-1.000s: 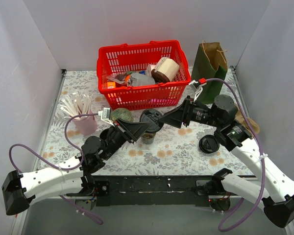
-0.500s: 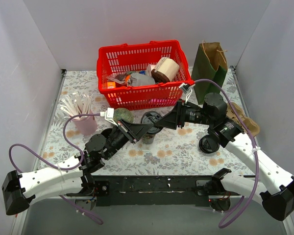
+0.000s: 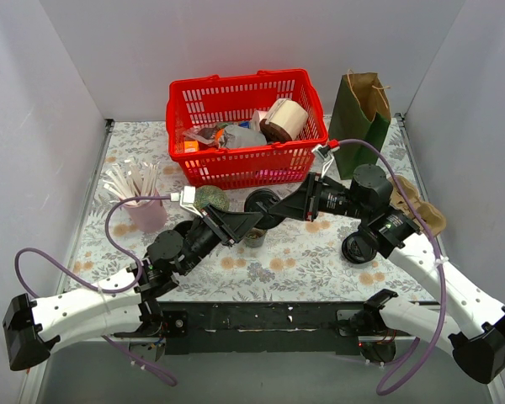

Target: Pack the takeout coffee

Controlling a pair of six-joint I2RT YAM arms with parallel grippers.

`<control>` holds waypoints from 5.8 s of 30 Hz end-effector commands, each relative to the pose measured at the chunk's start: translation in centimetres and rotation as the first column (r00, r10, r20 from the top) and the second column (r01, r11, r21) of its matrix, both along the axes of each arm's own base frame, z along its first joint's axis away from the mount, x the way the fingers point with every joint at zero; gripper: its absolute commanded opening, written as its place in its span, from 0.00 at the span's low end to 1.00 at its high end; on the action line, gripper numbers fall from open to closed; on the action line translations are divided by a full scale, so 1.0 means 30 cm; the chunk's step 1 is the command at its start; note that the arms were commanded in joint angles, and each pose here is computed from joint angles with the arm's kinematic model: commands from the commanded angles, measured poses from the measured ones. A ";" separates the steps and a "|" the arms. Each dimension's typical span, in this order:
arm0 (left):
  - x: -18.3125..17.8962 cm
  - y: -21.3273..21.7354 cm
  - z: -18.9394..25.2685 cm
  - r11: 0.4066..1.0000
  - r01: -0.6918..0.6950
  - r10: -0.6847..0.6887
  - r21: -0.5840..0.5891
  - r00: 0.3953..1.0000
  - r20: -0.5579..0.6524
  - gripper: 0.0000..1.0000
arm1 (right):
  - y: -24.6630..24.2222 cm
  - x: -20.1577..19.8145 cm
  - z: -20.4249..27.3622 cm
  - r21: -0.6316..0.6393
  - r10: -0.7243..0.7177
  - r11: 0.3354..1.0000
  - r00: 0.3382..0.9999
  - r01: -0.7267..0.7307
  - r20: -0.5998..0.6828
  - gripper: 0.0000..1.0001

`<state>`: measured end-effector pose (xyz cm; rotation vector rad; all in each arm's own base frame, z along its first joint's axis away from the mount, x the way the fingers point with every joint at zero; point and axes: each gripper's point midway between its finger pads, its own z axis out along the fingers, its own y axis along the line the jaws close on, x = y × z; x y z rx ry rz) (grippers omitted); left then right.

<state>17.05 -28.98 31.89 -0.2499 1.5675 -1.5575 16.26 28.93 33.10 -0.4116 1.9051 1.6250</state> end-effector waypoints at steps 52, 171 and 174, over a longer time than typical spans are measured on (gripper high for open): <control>0.147 0.175 -0.397 0.867 -0.110 0.297 0.486 0.897 -0.328 0.98 | 0.026 0.210 -0.394 -0.172 -0.177 0.973 0.975 0.152 -0.137 0.20; 0.256 0.120 -0.679 0.866 0.065 0.233 0.497 0.826 -0.513 0.72 | 0.066 0.290 -0.719 -0.536 -0.226 0.839 0.956 0.094 -0.186 0.59; 0.249 0.125 -0.700 0.862 0.070 0.240 0.502 0.816 -0.526 0.71 | 0.058 0.280 -0.746 -0.540 -0.236 0.836 0.951 0.095 -0.199 0.59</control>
